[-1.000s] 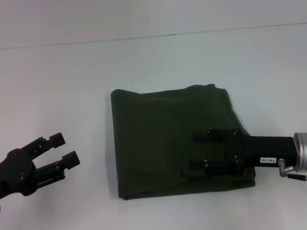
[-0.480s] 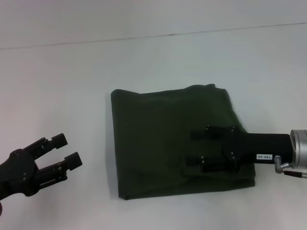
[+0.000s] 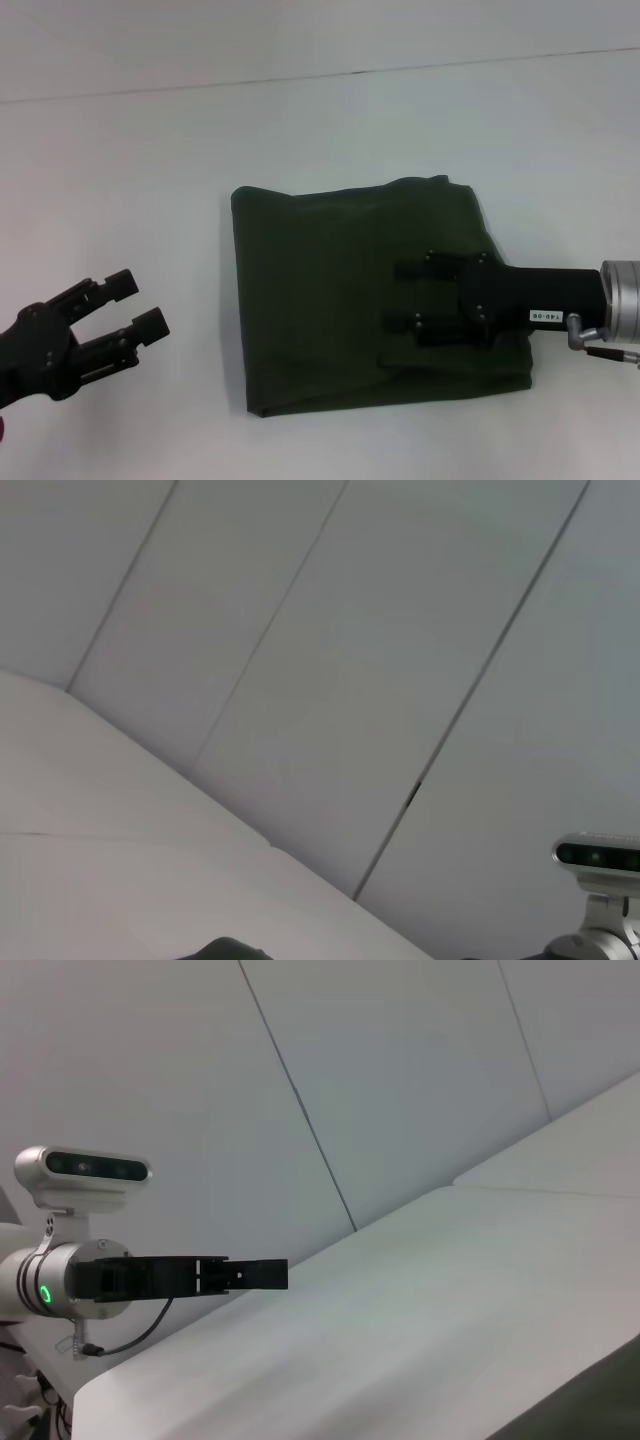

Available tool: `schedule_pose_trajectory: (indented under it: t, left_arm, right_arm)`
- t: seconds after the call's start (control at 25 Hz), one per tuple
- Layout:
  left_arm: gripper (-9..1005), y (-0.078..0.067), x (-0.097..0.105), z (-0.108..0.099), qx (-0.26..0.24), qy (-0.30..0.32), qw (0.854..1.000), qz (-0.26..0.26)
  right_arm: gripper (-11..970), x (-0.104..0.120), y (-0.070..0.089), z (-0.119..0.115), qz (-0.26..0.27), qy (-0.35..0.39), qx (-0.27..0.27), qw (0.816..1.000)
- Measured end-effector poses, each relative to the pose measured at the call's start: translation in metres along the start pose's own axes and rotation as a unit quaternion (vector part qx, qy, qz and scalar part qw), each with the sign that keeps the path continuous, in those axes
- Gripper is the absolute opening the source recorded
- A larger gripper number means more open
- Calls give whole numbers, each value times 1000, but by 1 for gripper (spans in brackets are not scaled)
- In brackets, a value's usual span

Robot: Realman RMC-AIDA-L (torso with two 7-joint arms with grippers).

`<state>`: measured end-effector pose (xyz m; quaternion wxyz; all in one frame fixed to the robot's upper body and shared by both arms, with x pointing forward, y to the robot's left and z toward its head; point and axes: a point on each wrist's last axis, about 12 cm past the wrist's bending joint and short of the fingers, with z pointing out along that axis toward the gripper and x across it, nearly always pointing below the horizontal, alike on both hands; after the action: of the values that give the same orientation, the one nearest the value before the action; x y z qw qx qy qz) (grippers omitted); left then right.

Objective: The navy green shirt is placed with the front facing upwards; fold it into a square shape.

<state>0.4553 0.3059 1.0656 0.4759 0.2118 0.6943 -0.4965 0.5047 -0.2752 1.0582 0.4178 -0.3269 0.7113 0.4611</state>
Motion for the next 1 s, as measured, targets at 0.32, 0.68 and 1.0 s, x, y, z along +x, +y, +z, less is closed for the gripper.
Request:
schedule_pose_trajectory:
  t: [0.32,0.68,1.0]
  left_arm:
    - [917,0,1,3,4,-1,1000,-3]
    - [917,0,1,4,4,-1,1000,-4]
    - [917,-1,2,4,5,-1,1000,-5]
  right_arm:
    - [900,-1,0,1,0,-1,-1,1000]
    - [900,-1,0,1,-1,-1,-1,1000]
    - [900,-2,0,3,-1,-2,-3,1000]
